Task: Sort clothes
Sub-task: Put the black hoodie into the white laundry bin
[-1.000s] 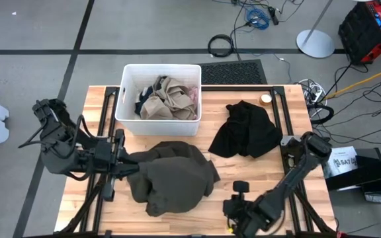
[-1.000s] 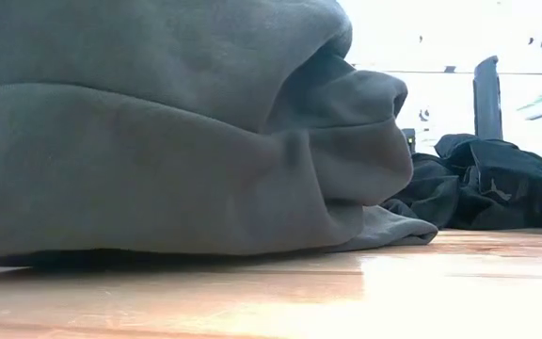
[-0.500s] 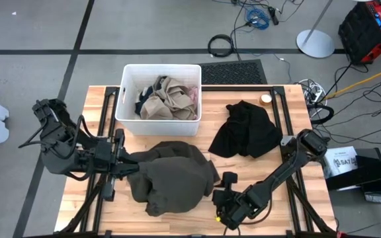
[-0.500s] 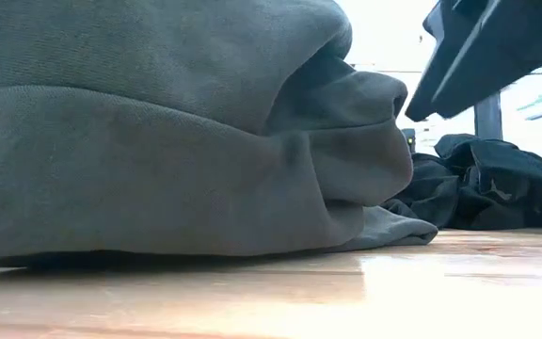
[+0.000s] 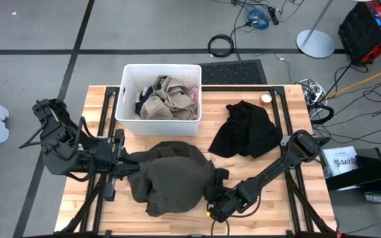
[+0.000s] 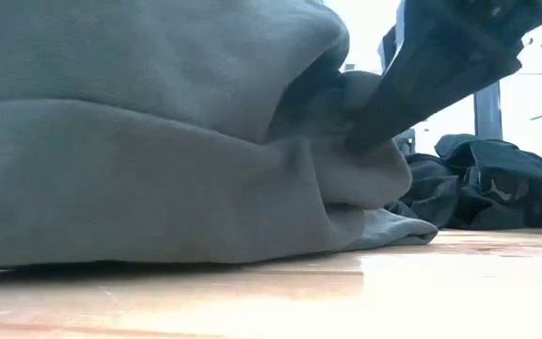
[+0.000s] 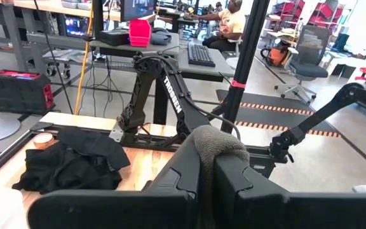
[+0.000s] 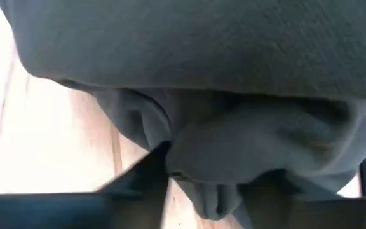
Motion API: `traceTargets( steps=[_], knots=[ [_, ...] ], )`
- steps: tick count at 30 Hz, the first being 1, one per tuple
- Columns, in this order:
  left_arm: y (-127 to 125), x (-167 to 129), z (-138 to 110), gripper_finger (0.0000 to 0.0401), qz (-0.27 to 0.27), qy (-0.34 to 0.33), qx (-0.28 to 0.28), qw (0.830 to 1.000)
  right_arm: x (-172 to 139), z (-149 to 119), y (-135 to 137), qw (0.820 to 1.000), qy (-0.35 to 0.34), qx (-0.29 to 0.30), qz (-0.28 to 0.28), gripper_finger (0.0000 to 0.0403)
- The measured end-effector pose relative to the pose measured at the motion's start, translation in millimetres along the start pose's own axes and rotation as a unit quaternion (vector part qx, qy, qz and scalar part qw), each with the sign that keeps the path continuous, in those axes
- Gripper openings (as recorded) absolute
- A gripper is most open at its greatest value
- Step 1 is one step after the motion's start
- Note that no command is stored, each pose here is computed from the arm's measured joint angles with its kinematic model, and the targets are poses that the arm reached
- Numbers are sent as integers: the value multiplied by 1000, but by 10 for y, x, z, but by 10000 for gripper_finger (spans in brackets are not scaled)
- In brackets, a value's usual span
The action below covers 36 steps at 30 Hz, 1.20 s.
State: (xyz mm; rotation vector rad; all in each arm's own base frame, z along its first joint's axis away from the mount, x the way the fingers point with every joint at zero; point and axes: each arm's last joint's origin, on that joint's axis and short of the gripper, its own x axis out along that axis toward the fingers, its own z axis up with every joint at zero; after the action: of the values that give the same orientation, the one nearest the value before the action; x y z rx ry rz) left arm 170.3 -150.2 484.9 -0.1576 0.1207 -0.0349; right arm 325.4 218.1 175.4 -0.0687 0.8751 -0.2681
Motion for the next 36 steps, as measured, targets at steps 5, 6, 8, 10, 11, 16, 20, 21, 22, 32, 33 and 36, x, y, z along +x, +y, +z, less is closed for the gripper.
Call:
traceTargets(
  steps=[5,6,8,10,11,16,20,21,22,32,33,36],
  knots=[
    [-2,3,-4,20,0,1,10,1000,39,1,22,999,15,-16,30,19],
    [-3,3,-4,20,0,1,12,1000,23,22,25,999,13,-11,31,15],
    [-5,6,-1,20,0,-1,12,1000,-66,103,20,999,13,-4,39,8],
    [-14,9,19,20,-2,-10,3,1000,-248,251,43,999,-7,-4,46,6],
    [-26,15,42,20,-5,-20,-4,1000,-362,334,47,999,-21,-5,43,5],
    [-79,7,169,20,-50,-70,-9,996,-1047,679,67,996,-71,-46,28,3],
    [-100,-11,257,20,-76,-107,-3,991,-1696,924,-45,987,-135,-82,-21,2],
    [-104,-17,284,20,-80,-119,-3,990,-1858,979,-86,984,-153,-89,-36,2],
    [-108,-27,317,20,-86,-134,-1,987,-2015,1032,-129,979,-172,-94,-48,2],
    [-108,-188,621,20,-120,-294,56,947,-3216,1460,-686,917,-347,-71,-185,1],
    [-93,-190,629,20,-99,-295,61,948,-3293,1500,-773,914,-352,-66,-192,1],
    [-43,-196,651,20,-17,-290,79,954,-3423,1634,-1017,906,-360,-58,-214,1]
  ],
)
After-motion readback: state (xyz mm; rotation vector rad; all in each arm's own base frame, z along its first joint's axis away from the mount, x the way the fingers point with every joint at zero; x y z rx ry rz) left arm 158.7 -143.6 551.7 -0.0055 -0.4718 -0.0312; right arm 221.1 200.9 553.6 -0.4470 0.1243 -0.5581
